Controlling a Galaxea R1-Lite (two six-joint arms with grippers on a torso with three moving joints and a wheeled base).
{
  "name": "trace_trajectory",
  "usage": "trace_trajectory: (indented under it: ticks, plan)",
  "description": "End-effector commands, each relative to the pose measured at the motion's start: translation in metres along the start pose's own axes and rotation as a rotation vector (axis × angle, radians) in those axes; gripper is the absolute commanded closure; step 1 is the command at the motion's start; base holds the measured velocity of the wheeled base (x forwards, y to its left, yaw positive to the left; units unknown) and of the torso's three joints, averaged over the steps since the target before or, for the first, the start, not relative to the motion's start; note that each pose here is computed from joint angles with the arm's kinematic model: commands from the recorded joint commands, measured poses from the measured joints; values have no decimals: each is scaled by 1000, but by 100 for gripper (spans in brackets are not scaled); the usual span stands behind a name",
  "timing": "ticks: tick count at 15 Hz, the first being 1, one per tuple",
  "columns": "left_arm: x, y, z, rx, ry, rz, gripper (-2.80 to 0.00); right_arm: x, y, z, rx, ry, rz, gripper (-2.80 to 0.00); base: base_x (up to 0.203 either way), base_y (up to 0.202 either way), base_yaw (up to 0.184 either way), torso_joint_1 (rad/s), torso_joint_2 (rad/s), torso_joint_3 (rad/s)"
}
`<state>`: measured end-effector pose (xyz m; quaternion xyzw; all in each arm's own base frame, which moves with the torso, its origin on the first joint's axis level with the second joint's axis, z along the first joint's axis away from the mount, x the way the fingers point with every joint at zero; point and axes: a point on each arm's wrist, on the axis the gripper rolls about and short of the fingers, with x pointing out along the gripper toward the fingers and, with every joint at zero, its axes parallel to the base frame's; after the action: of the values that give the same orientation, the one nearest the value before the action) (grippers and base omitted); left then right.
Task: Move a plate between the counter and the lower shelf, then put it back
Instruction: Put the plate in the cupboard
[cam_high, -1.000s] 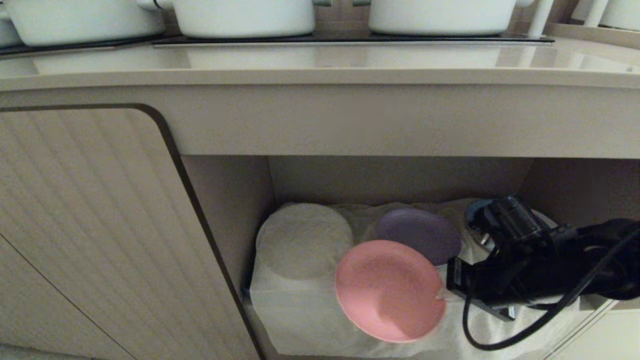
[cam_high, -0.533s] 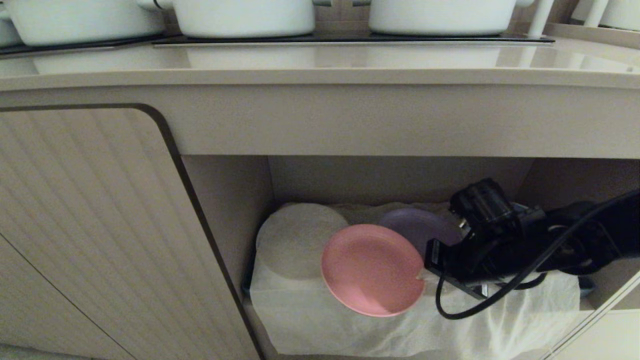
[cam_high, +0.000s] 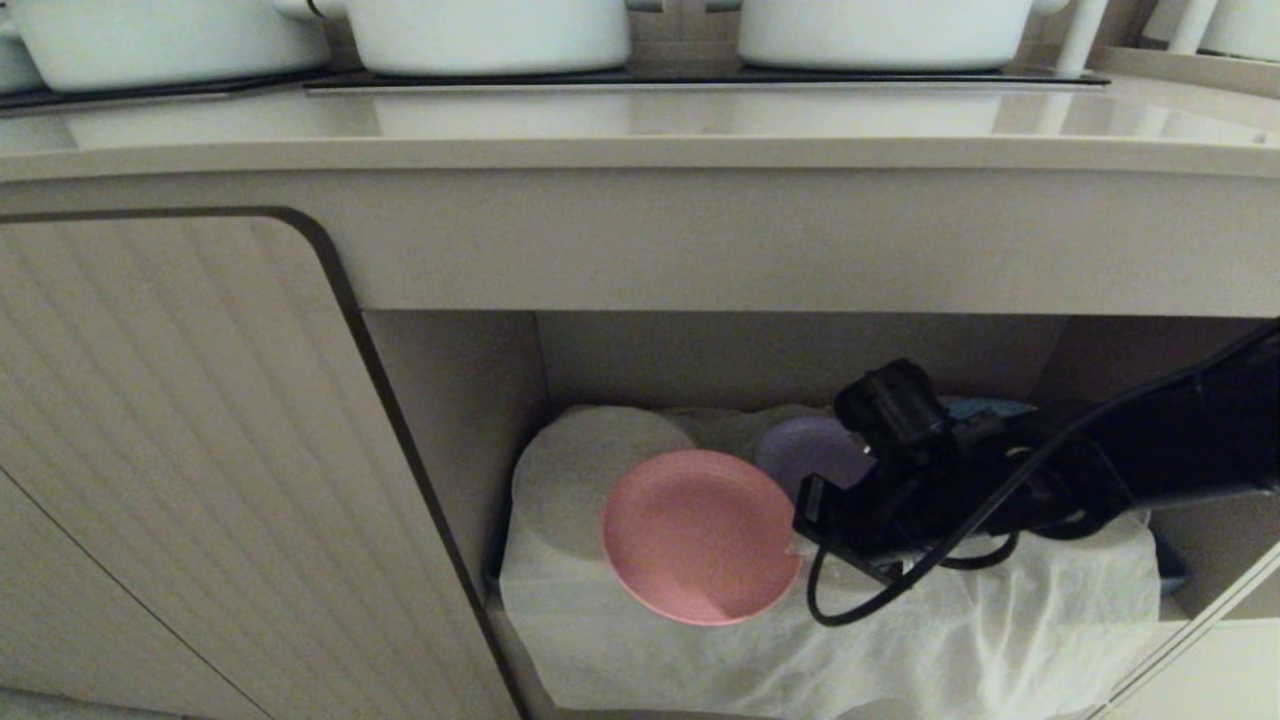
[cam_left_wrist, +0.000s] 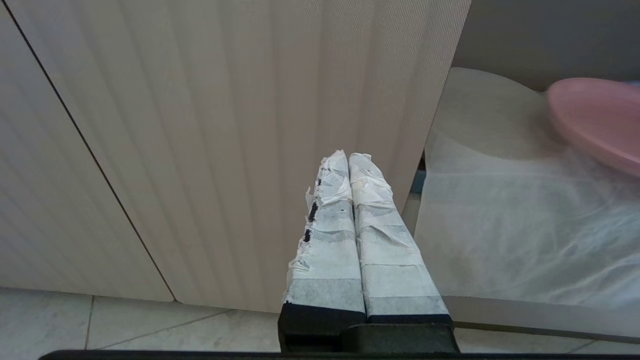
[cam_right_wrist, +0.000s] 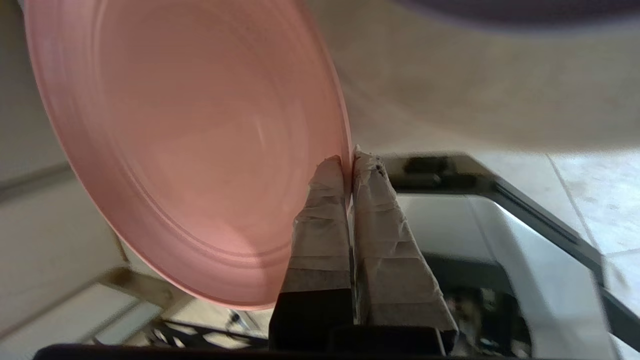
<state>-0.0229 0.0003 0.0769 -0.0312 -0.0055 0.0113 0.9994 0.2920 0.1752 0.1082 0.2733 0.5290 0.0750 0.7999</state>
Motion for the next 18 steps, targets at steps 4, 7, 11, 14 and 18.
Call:
trace_trajectory:
  ticks: [4, 7, 11, 14, 18]
  plan:
    - [0, 0, 0, -1, 1, 1, 0, 20, 22, 8, 11, 17, -10, 0, 0, 0, 0, 0, 0, 0]
    - [0, 0, 0, -1, 1, 0, 0, 32, 28, 11, 8, 15, -32, 0, 0, 0, 0, 0, 0, 0]
    - [0, 0, 0, -1, 1, 1, 0, 42, 42, 20, 65, -3, 0, 0, 0, 0, 0, 0, 0, 0]
    - [0, 0, 0, -1, 1, 1, 0, 50, 49, 25, 65, -13, 17, 0, 0, 0, 0, 0, 0, 0]
    - [0, 0, 0, -1, 1, 0, 0, 63, 58, 27, 53, -14, 29, 0, 0, 0, 0, 0, 0, 0]
